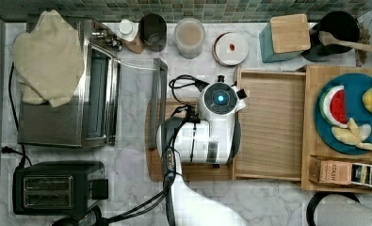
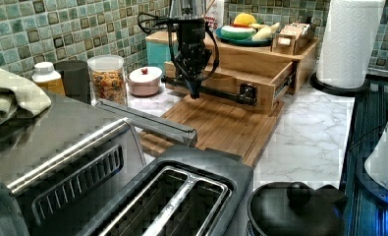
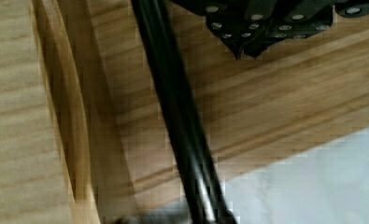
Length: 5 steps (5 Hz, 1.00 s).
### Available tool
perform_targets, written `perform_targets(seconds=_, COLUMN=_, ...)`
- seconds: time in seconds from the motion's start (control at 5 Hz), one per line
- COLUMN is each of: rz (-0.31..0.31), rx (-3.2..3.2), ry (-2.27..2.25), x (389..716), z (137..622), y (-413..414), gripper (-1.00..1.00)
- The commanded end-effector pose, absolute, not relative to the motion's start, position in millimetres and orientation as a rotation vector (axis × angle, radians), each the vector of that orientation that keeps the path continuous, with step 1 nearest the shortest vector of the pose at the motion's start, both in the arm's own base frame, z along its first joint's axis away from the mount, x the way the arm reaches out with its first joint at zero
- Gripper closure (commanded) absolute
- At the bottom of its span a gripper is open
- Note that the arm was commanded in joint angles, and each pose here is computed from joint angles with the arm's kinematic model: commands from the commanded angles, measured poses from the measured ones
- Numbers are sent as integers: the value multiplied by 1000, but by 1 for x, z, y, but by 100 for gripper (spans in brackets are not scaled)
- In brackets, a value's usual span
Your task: Close the drawer.
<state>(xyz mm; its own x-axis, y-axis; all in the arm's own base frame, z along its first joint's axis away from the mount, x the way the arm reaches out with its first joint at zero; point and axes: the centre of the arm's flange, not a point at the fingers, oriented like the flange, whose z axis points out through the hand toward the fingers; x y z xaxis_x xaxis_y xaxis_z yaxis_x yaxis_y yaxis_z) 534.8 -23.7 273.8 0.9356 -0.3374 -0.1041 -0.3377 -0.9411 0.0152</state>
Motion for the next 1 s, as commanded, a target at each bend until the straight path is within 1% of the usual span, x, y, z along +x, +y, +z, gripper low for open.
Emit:
perform_targets(seconds=0.2, rz=19, rx=-3193, ry=430, x=542, z=276, y=-33, gripper=100)
perform_targets(seconds=0.6, rz=-11, rx=-3262, ry=435, x=542, z=277, y=-47, gripper=100)
perform_targets(seconds=0.8, rz=-20, rx=-3289, ry=388, x=538, z=281, y=-75, gripper=100)
perform_targets(seconds=1.0, rz=-65, rx=-3328, ry=341, x=533, z=290, y=-109, gripper=100)
